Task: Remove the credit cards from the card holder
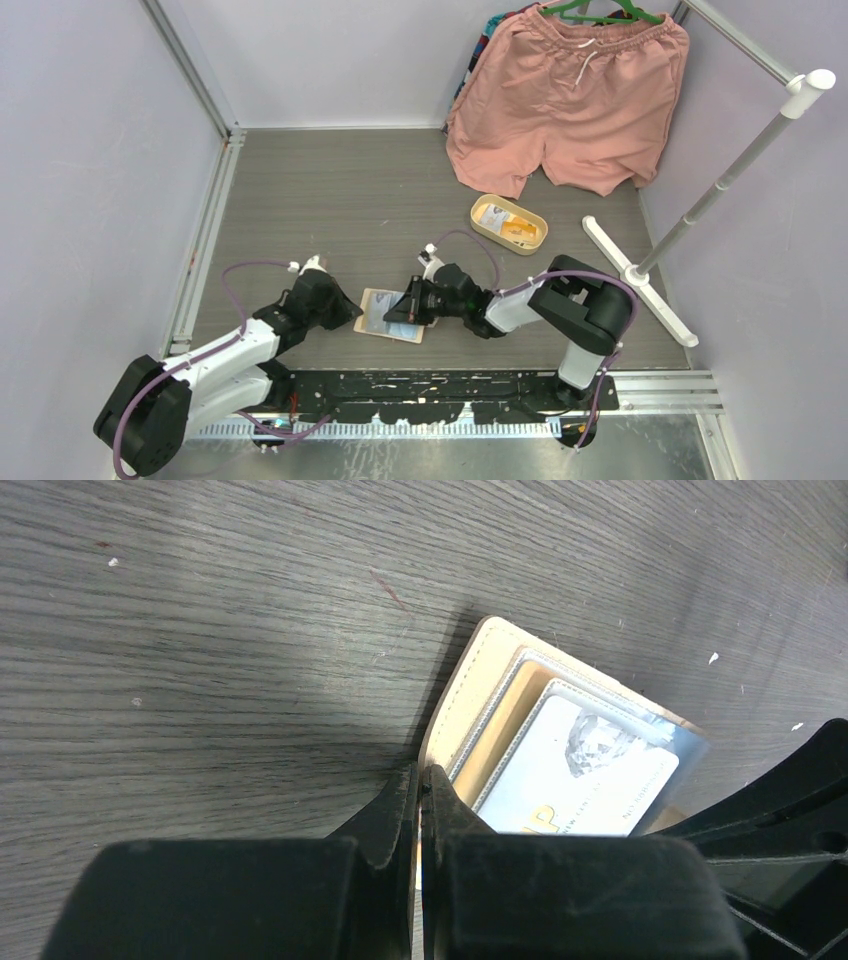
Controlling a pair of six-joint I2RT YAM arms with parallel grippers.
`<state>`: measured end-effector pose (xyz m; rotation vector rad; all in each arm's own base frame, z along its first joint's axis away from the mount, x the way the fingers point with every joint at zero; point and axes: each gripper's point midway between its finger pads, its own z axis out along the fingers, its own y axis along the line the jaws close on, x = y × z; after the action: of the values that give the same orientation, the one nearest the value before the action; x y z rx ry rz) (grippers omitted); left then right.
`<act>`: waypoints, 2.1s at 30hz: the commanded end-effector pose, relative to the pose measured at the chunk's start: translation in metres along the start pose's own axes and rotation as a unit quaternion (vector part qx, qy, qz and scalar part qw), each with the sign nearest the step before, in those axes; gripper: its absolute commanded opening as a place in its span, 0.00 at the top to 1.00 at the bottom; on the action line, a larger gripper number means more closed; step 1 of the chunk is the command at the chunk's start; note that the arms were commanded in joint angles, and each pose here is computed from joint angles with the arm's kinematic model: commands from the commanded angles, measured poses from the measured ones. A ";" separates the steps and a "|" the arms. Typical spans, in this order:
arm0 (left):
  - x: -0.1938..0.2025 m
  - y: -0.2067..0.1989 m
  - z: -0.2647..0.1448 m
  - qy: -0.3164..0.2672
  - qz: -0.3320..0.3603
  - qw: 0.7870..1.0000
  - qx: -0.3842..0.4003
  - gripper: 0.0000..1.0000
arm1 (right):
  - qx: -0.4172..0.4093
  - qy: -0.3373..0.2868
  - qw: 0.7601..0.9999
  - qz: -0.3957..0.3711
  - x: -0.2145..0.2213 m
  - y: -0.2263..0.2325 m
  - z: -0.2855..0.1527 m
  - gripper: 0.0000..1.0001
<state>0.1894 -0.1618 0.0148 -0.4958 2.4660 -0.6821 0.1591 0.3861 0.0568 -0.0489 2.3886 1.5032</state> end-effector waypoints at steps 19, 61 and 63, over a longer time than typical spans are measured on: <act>0.016 0.039 0.002 0.021 0.016 0.997 -0.068 1.00 | 0.023 -0.012 0.999 -0.034 0.002 -0.003 -0.050 0.99; 0.012 0.034 -0.002 0.018 0.021 0.998 -0.065 1.00 | -0.008 -0.223 0.975 0.017 -0.262 0.011 -0.188 0.99; 0.013 0.034 -0.002 0.019 0.021 0.998 -0.065 1.00 | -0.017 -0.224 0.974 0.034 -0.274 0.006 -0.190 0.99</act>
<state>0.1906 -0.1622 0.0175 -0.4933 2.4543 -0.6895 0.3464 0.1844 0.1719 0.3920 2.1596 1.2686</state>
